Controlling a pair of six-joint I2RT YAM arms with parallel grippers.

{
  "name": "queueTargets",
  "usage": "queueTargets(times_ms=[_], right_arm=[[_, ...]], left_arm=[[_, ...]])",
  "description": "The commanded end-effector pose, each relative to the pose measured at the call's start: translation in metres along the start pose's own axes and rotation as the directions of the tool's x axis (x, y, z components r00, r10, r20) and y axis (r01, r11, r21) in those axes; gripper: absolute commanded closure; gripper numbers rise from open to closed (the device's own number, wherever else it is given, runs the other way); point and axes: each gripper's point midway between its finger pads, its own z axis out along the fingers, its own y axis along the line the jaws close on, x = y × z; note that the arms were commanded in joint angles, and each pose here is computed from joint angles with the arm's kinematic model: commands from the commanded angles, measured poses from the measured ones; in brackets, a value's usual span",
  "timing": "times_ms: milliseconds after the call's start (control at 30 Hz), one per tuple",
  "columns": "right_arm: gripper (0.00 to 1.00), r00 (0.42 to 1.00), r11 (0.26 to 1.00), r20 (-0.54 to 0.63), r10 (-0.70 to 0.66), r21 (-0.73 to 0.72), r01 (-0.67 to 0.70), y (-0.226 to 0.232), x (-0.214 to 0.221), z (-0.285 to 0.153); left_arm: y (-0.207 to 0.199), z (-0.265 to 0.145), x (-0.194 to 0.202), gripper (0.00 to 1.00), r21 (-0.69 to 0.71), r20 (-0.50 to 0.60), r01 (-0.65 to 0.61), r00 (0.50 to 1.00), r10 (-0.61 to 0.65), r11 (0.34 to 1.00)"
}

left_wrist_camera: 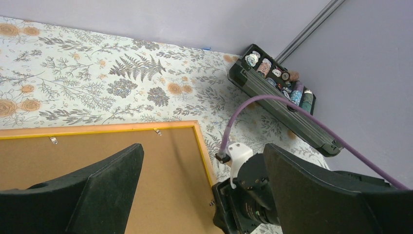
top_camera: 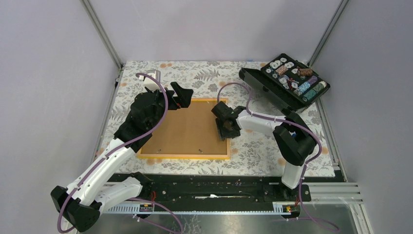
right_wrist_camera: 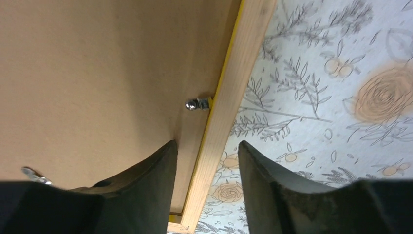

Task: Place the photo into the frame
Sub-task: Install the photo frame at the center of the board, then adjust the photo frame at the center of the board.

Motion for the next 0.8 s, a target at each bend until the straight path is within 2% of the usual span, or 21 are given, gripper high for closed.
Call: queueTargets(times_ms=[0, 200, 333, 500, 667, 733, 767], right_arm=[[0.48, 1.000, 1.000, -0.030, -0.003, 0.023, 0.004, -0.007, 0.019, -0.001], [0.72, 0.998, 0.995, -0.003, -0.061, 0.077, 0.061, -0.015, 0.009, 0.004], [0.99, 0.988, 0.980, 0.036, -0.149, 0.141, 0.142, -0.020, -0.015, 0.011], [1.00, 0.956, 0.935, 0.097, -0.278, 0.254, 0.247, -0.032, -0.053, 0.022], [1.00, 0.908, 0.907, 0.183, -0.377, 0.273, 0.322, -0.031, -0.098, 0.026], [0.95, 0.884, 0.886, 0.200, -0.423, 0.295, 0.357, -0.032, -0.114, 0.022], [0.88, 0.877, 0.881, 0.211, -0.431, 0.307, 0.359, -0.033, -0.122, 0.019]], left_arm=[[-0.008, 0.002, -0.009, 0.02, 0.034, 0.032, 0.015, 0.999, -0.016, 0.999], [-0.007, 0.002, -0.009, 0.02, 0.034, 0.031, 0.015, 0.999, -0.016, 0.999], [-0.008, 0.002, -0.009, 0.02, 0.034, 0.030, 0.016, 0.999, -0.017, 0.999], [-0.007, 0.001, -0.010, 0.02, 0.030, 0.036, 0.013, 0.999, -0.014, 0.999], [-0.007, 0.001, -0.010, 0.02, 0.031, 0.037, 0.013, 0.999, -0.014, 0.999], [-0.007, 0.001, -0.010, 0.02, 0.030, 0.037, 0.012, 0.999, -0.013, 0.999], [-0.006, 0.001, -0.011, 0.02, 0.028, 0.039, 0.011, 0.999, -0.012, 1.000]])
